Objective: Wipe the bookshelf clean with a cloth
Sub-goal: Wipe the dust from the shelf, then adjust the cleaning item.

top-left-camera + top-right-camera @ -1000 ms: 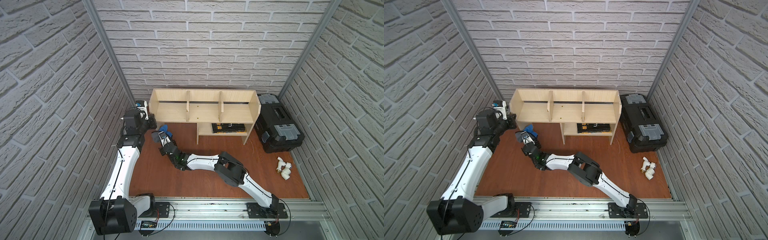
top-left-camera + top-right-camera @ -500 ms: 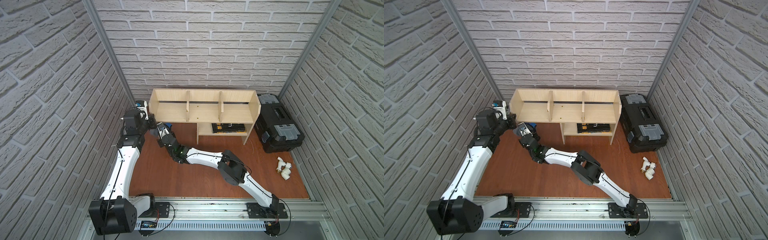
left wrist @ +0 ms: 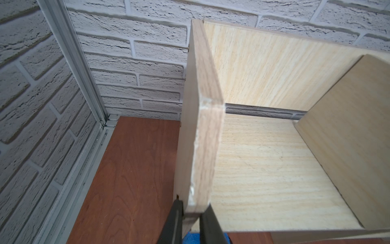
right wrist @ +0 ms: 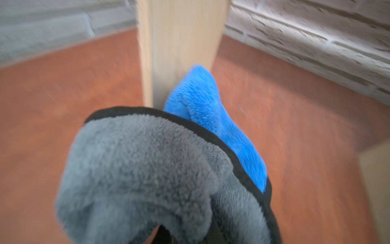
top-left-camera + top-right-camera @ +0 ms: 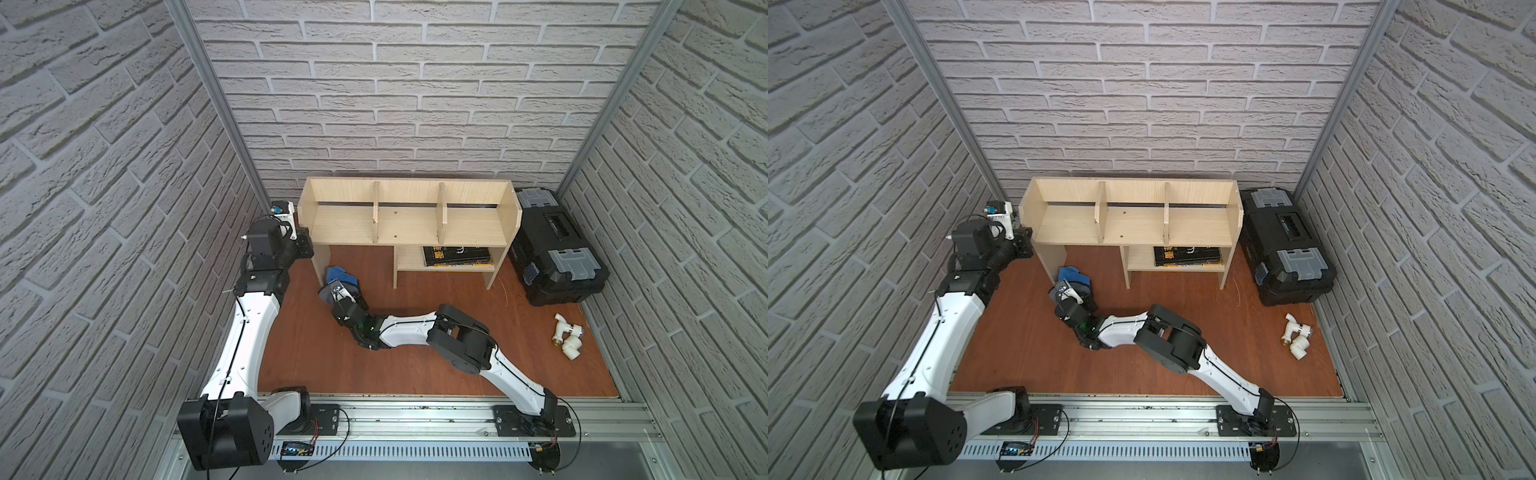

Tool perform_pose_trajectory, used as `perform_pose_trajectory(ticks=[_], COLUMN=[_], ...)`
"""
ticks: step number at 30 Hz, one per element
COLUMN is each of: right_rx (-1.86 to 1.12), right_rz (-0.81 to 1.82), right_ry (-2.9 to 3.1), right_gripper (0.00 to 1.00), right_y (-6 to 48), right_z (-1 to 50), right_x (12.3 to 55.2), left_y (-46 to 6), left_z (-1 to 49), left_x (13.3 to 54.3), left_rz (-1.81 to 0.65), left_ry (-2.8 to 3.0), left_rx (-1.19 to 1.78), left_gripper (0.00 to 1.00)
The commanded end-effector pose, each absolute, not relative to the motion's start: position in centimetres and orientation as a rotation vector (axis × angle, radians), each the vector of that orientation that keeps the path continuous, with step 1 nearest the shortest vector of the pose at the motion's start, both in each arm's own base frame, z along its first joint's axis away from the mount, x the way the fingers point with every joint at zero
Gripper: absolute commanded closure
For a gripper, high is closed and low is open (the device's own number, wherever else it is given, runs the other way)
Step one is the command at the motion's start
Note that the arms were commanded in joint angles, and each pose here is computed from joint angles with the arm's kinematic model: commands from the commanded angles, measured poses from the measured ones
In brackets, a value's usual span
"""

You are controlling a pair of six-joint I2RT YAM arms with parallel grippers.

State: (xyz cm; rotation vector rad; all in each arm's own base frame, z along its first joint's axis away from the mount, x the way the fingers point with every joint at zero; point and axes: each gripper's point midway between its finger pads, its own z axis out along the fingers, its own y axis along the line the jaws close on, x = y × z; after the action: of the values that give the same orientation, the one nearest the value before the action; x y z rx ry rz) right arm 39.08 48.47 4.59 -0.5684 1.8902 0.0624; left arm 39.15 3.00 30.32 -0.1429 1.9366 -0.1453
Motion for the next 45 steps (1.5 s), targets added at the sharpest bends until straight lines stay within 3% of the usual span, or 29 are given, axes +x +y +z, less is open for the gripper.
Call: perform_pose_trajectory(ticks=[1, 11, 21, 26, 27, 32, 34, 40, 45], right_rx=[-0.316, -0.214, -0.27, -0.355, -0.375, -0.441, -0.443, -0.454, -0.439], right_rz=[-0.055, -0.334, -0.225, 0.021, 0.064, 0.303, 0.421, 0.774, 1.011], right_ry=[1.701, 1.588, 1.829, 1.927, 1.967, 2.034, 2.034, 1.937, 1.837], right_gripper=[0.98, 0.97, 0.97, 0.97, 0.97, 0.97, 0.97, 0.97, 0.97], right_y=[43.4, 35.8, 34.4, 35.8, 35.8, 35.5, 35.3, 34.6, 33.8], right_z=[15.9, 22.9, 12.2, 12.9, 13.2, 16.3, 18.1, 24.5, 27.9], right_x=[41.2, 41.4, 40.4, 36.9, 36.1, 32.2, 30.7, 26.3, 23.7], left_y=[2.7, 2.9, 2.8, 2.9, 2.9, 3.0, 3.2, 3.7, -5.7], left_z=[33.0, 32.8, 32.5, 32.6, 32.8, 35.1, 36.5, 41.9, 41.5], left_x=[38.9, 38.9, 39.0, 39.1, 39.0, 37.5, 36.6, 30.6, 27.1], left_rz=[-0.187, -0.18, -0.184, -0.17, -0.179, -0.214, -0.212, -0.214, -0.737], left_ry=[1.84, 1.843, 1.85, 1.859, 1.858, 1.801, 1.77, 1.678, 1.707], left_rx=[-0.152, -0.159, -0.162, -0.197, -0.22, -0.315, -0.338, -0.45, -0.216], left_gripper=[1.0, 1.0, 1.0, 1.0, 0.97, 0.46, 0.03, 0.02, 0.02])
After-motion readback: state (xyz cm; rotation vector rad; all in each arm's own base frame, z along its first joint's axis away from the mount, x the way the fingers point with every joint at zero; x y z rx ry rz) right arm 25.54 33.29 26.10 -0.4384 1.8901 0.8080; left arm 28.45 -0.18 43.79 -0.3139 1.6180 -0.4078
